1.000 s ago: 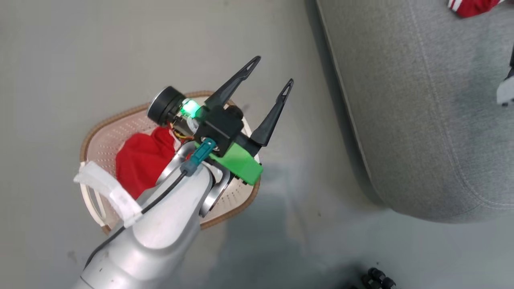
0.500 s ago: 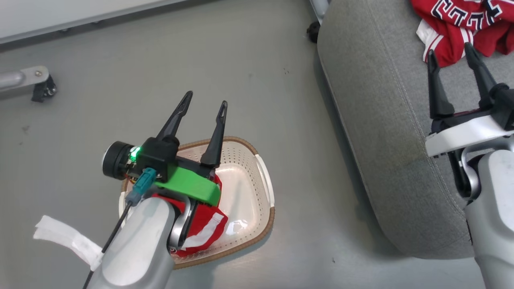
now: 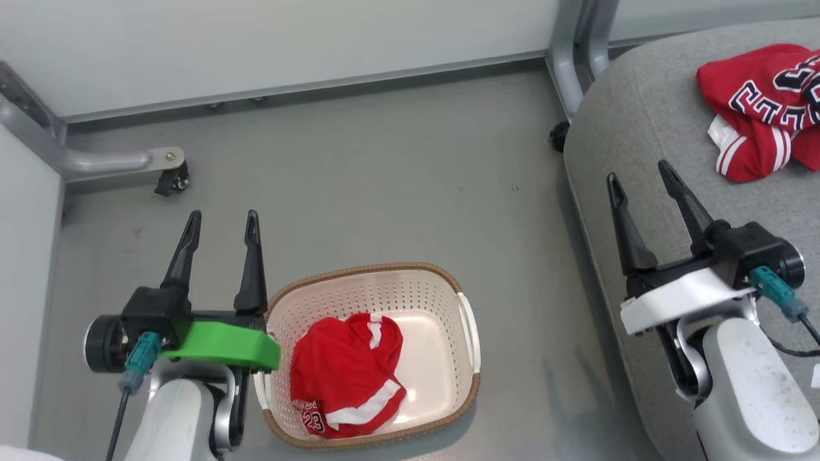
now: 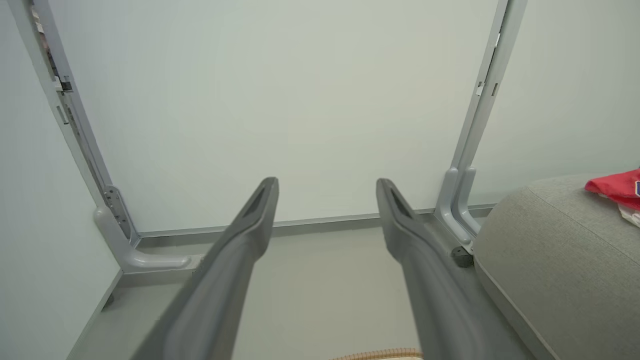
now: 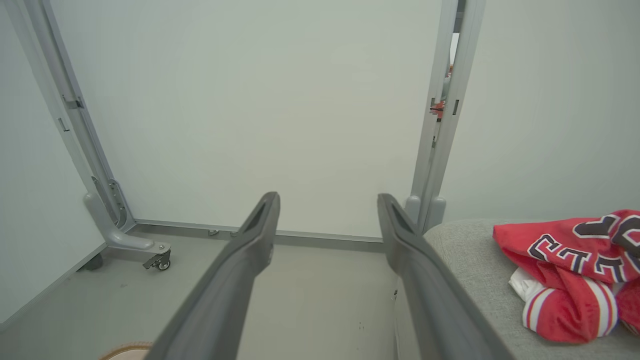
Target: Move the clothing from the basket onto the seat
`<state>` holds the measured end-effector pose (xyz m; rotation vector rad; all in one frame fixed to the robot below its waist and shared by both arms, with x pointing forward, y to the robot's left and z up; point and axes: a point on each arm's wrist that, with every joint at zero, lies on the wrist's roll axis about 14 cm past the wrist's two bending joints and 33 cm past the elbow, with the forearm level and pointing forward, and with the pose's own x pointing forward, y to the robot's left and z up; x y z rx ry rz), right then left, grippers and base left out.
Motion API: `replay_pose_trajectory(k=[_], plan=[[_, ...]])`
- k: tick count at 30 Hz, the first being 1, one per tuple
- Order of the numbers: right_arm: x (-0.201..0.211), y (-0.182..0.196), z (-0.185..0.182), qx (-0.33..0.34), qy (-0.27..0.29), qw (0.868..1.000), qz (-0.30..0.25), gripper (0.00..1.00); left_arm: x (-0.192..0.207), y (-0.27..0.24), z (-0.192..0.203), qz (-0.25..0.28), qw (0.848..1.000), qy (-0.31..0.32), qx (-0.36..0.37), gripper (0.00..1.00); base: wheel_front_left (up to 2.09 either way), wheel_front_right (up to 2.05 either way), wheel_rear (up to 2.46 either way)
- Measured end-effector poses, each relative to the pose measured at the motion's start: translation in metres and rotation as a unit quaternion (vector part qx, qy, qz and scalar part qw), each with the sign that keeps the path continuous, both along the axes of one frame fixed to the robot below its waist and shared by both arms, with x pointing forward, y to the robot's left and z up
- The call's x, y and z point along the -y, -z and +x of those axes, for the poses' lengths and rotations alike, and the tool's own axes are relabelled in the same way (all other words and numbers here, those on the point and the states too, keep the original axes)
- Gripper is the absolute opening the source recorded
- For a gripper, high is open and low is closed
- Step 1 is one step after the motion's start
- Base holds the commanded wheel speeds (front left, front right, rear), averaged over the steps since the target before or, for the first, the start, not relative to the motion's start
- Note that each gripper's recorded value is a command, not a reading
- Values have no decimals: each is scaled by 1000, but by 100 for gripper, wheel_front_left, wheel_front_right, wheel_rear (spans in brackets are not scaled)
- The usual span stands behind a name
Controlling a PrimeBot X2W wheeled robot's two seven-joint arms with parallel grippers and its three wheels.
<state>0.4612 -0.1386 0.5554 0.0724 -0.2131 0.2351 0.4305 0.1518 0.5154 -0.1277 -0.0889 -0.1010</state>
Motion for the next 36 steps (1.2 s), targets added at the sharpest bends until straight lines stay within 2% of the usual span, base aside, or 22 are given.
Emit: replay_pose_trajectory(k=[4,17,36], plan=[[-11,0,-16,-1,-10,1000,10,100,-19,-2,-19,3,1000,-30,1,100,0,0,0],[-16,9,-65,-12,-9,1000,19,100,-40,-6,-62,8,998,-64,9,100,0,0,0],[-18,20,-76,-29,-6,999,24,100,-39,0,-67,11,998,-59,2,100,0,0,0]])
